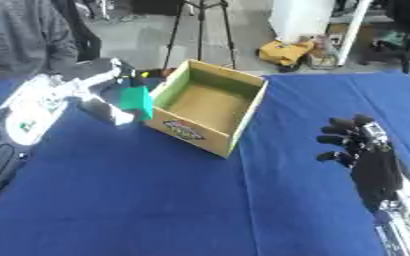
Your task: Pick up objects on the table and place them in the box.
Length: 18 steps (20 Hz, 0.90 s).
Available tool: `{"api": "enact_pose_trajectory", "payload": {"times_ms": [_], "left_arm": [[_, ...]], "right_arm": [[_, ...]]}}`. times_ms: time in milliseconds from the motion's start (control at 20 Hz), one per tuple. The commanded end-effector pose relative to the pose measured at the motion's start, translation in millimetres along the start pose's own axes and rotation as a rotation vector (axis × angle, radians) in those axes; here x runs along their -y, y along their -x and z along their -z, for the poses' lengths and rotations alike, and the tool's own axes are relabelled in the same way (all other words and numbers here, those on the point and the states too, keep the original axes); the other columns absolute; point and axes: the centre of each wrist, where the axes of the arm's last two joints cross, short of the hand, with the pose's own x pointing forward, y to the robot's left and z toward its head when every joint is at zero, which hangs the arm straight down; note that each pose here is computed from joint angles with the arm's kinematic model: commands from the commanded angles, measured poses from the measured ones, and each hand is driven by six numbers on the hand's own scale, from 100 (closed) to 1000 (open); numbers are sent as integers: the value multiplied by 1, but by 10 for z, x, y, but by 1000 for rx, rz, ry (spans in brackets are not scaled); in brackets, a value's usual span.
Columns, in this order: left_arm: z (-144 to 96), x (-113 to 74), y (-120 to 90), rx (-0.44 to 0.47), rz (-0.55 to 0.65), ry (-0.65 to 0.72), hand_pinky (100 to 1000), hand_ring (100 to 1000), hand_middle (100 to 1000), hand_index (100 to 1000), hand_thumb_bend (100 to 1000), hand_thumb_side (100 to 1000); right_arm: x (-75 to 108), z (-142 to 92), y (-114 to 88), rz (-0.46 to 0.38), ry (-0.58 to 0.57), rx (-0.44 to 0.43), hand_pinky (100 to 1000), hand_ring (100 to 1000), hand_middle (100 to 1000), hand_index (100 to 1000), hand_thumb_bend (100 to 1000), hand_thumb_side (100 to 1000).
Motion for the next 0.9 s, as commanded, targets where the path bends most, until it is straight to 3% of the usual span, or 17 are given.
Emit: {"api": "enact_pose_trajectory", "payload": {"times_ms": [50,500,900], "left_arm": [[98,-149,6,-53,19,-139,242,248,282,453,100,248],[378,-24,94,-165,129,-270,309,308,336,513,100,270],[463,313,111,-186,142,-106,433,430,453,621,100,396]], "right_arm": [[6,61,-101,-27,-27,27,534,726,682,801,100,952],[-75,201,-245,-49,-86,68,534,726,682,801,100,956],[-108,229,-275,-48,-99,79,534,726,682,800,100,961]]}}
